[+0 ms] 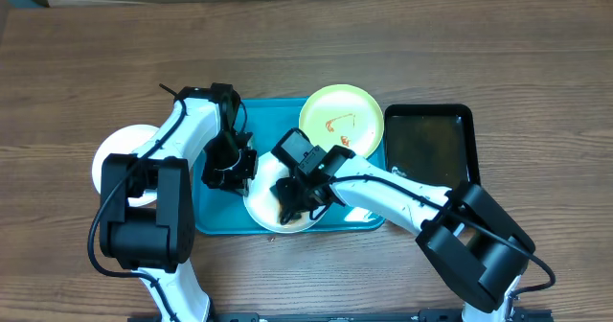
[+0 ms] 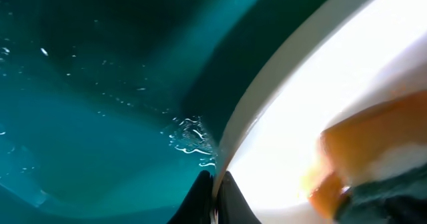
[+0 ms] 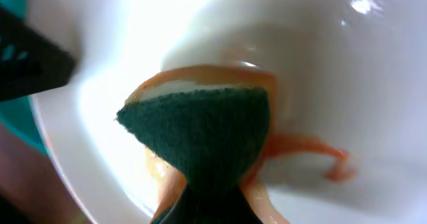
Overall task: Clean dirty plates on tray and stack at the side
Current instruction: 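Scrub the held white plate with the sponge in the right gripper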
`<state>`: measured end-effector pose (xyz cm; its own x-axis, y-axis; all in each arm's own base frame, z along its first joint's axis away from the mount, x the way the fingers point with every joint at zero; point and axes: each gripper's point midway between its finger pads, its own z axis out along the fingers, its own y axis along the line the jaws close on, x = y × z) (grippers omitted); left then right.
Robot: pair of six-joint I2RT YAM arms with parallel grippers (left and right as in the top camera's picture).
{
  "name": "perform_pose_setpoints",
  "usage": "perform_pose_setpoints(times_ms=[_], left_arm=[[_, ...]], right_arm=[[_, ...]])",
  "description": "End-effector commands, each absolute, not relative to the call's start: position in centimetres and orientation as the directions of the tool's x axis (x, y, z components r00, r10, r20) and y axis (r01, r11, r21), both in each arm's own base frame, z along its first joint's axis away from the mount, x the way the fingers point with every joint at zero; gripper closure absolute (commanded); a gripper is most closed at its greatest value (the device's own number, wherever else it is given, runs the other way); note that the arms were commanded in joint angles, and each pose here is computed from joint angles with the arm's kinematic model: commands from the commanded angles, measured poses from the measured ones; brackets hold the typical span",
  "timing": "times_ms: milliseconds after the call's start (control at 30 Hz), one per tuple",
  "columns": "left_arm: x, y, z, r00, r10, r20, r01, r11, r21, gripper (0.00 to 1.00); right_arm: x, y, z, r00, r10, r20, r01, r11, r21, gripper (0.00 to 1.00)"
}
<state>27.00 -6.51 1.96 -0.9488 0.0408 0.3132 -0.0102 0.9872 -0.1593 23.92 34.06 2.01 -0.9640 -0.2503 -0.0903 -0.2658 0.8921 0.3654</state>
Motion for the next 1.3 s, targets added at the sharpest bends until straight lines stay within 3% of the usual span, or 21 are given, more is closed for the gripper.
perform_pose_setpoints(times_ms=[0, 300, 433, 600, 867, 1267], left_arm=[[26.5, -6.6, 1.5, -0.941, 0.043, 0.337, -0.007, 0.989, -0.146, 0.96], [26.6, -6.6, 1.5, -0.941, 0.043, 0.335, -0.007, 0.989, -0.147, 0.96], [26.5, -6.6, 1.5, -0.941, 0.043, 0.336, -0.008, 0.989, -0.147, 0.96], [26.5, -6.6, 1.5, -0.941, 0.043, 0.337, -0.008, 0.989, -0.147, 0.96], [26.5, -6.6, 1.5, -0.941, 0.043, 0.337, -0.008, 0.989, -0.147, 0.96], [26.5, -6.6, 1.6, -0.94, 0.038, 0.34, -0.012, 0.989, -0.146, 0.96]], right_arm=[[26.6, 30.1, 0.9, -0.98, -0.17, -0.107, -0.191, 0.953, 0.235, 0.96], [27.7, 29.6, 1.2, -0.991, -0.118, -0.064, -0.132, 0.939, 0.316, 0.96], [28.8, 32.0, 2.0, -0.98, -0.135, -0.149, -0.182, 0.909, 0.375, 0.9], [30.4, 33.6, 3.1, -0.959, -0.147, -0.242, -0.24, 0.876, 0.418, 0.9], [30.5, 32.1, 6.6, -0.904, -0.251, -0.347, -0.369, 0.867, 0.335, 0.93], [30.8, 30.1, 3.2, -0.869, -0.372, -0.325, -0.443, 0.879, 0.179, 0.96]])
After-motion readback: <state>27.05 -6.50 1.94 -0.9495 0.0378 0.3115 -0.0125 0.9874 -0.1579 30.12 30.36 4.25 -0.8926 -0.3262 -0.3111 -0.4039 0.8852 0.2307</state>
